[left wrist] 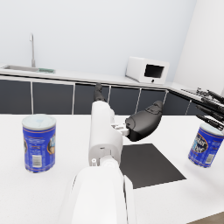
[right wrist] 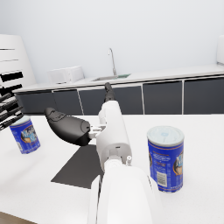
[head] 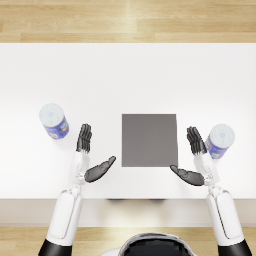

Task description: Pick up the blue can on the left and place it in the middle, then pick up the blue can on the right and place it on top of the can in the middle

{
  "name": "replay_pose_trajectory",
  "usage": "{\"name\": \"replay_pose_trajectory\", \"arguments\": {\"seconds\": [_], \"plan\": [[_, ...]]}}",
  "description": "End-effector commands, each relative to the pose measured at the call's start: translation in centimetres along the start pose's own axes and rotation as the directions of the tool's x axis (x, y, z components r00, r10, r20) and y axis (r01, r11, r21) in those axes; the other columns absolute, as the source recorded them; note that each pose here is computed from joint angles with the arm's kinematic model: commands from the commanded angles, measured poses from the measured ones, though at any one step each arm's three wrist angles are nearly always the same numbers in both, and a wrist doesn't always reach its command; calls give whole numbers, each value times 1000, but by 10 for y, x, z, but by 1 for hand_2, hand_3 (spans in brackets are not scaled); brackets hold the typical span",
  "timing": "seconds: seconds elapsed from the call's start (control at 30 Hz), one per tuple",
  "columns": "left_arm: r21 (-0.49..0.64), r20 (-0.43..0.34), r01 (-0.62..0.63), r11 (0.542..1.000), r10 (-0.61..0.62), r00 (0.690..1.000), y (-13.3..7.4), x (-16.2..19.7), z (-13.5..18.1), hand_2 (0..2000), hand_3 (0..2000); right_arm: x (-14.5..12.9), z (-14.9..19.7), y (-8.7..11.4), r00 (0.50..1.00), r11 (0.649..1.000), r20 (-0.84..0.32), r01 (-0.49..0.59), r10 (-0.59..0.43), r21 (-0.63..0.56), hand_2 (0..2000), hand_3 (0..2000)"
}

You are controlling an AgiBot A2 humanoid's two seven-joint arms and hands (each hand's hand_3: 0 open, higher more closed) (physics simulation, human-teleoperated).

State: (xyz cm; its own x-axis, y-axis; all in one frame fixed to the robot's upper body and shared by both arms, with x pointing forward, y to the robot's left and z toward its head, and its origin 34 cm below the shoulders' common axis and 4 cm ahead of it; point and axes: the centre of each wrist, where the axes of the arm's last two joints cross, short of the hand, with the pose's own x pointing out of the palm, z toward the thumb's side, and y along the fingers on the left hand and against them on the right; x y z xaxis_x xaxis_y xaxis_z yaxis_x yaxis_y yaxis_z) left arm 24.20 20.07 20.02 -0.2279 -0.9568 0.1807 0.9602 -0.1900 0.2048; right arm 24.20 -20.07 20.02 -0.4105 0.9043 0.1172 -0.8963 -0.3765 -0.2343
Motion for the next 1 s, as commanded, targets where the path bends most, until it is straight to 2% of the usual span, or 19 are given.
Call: {"name": "replay_pose_trajectory", "arguments": {"seconds": [0.03, 0.63, 0.67, 0.77, 0.87, 1.0], "plan": [[0, 0, 0, 1000, 0, 1000, 0, 0, 0, 0, 0, 0, 0, 0, 1000, 1000, 0, 0, 0, 0, 0, 0], [0, 0, 0, 1000, 0, 1000, 0, 0, 0, 0, 0, 0, 0, 0, 1000, 1000, 0, 0, 0, 0, 0, 0], [-28, 3, 17, 999, -16, 1000, 0, 4, -7, 0, 0, 4, -7, -1, 1000, 999, 8, -17, 17, 27, 0, 0], [144, 3, 35, 989, -36, 999, 6, -4, 18, 0, 0, 7, 14, -3, 999, 991, 12, 46, -45, -126, 0, 0], [230, 4, 8, 973, -10, 1000, 11, -15, 33, 0, 0, 2, 33, 3, 996, 970, 7, 93, -94, -224, 0, 0], [317, -160, -54, 947, 109, 981, 15, -34, 51, 0, 0, -13, 53, 12, 959, 933, -168, 165, -228, -320, 0, 0]]}}
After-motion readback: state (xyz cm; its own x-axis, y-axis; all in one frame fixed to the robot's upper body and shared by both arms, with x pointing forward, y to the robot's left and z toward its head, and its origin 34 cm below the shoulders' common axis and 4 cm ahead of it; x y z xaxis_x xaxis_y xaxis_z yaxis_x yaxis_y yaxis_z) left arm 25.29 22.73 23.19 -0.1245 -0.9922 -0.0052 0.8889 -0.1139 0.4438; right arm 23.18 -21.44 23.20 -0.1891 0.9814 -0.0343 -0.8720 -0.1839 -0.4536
